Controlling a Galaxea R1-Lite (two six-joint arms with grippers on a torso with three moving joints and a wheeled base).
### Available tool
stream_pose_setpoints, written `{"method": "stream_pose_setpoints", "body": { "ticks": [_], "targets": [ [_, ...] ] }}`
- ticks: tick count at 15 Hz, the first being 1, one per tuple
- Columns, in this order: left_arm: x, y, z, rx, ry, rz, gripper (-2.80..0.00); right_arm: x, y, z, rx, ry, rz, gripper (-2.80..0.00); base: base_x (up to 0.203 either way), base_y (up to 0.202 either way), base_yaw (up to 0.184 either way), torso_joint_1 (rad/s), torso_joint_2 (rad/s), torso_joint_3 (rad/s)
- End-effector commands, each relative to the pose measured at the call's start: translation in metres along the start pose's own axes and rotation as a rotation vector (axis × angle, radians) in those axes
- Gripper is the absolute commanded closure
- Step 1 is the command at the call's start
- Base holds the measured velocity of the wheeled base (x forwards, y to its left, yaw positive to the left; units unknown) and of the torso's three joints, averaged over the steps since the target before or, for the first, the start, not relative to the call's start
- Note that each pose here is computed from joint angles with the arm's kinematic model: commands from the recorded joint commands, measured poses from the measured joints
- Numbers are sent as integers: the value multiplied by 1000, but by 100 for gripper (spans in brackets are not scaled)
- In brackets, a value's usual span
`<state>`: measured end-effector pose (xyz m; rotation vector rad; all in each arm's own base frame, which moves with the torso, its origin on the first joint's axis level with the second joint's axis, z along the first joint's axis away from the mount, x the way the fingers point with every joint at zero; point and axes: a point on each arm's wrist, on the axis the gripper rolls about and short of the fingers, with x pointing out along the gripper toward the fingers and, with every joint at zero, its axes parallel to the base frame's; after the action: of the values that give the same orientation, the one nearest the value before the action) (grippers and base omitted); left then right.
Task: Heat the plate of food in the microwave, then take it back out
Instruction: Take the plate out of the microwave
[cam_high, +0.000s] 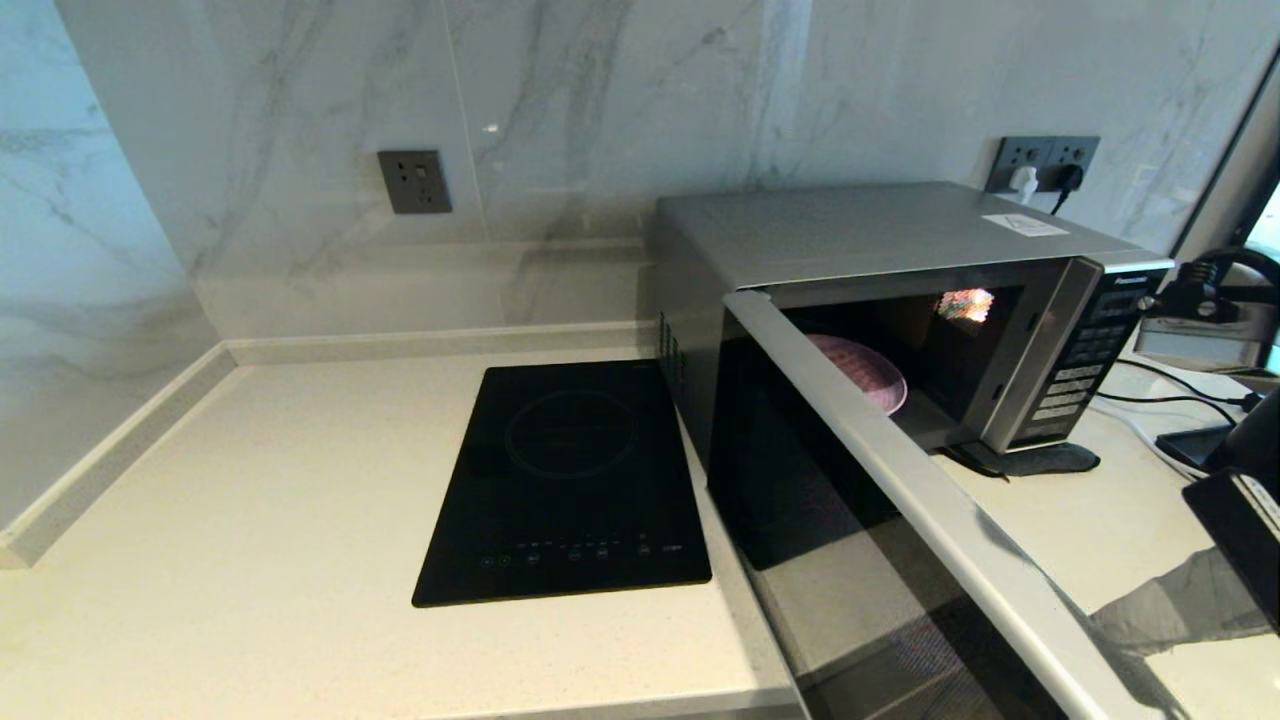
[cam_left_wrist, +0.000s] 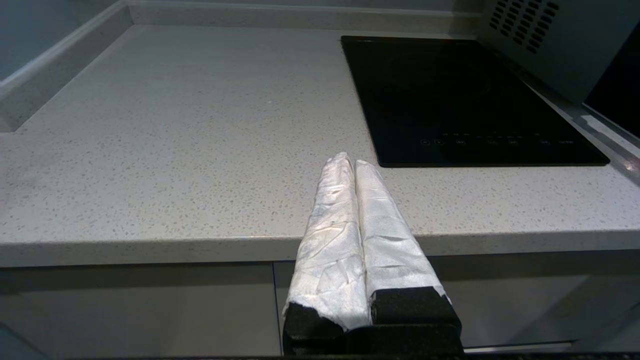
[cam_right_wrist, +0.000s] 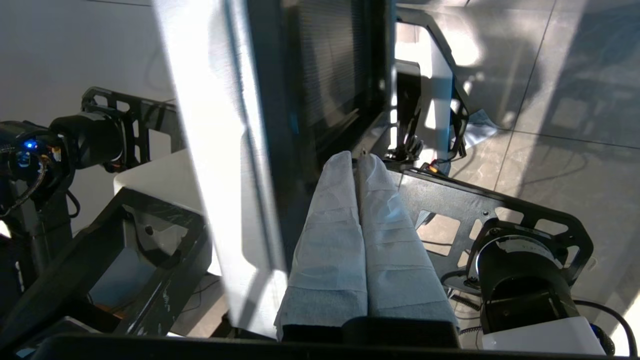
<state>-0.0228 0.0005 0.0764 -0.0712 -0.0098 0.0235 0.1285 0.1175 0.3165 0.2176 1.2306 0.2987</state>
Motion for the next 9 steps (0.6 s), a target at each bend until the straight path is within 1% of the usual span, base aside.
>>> {"method": "stream_pose_setpoints", "body": {
  "ticks": [1, 4, 5, 7, 8, 9],
  "targets": [
    [0, 0, 0, -1, 1, 1, 0, 2, 0, 0, 5, 12, -8, 0, 0, 0, 0, 0, 0, 0],
    [0, 0, 0, -1, 1, 1, 0, 3, 0, 1, 36, 10, -13, 0, 0, 0, 0, 0, 0, 0],
    [0, 0, 0, -1, 1, 1, 0, 3, -2, 4, 70, -11, -22, 0, 0, 0, 0, 0, 0, 0],
    [0, 0, 0, -1, 1, 1, 0, 5, -12, 21, 192, -104, -53, 0, 0, 0, 0, 0, 0, 0],
    [0, 0, 0, -1, 1, 1, 0, 9, -18, 35, 275, -170, -59, 0, 0, 0, 0, 0, 0, 0],
    [0, 0, 0, -1, 1, 1, 0, 14, -24, 51, 377, -237, -60, 0, 0, 0, 0, 0, 0, 0]
  ]
}}
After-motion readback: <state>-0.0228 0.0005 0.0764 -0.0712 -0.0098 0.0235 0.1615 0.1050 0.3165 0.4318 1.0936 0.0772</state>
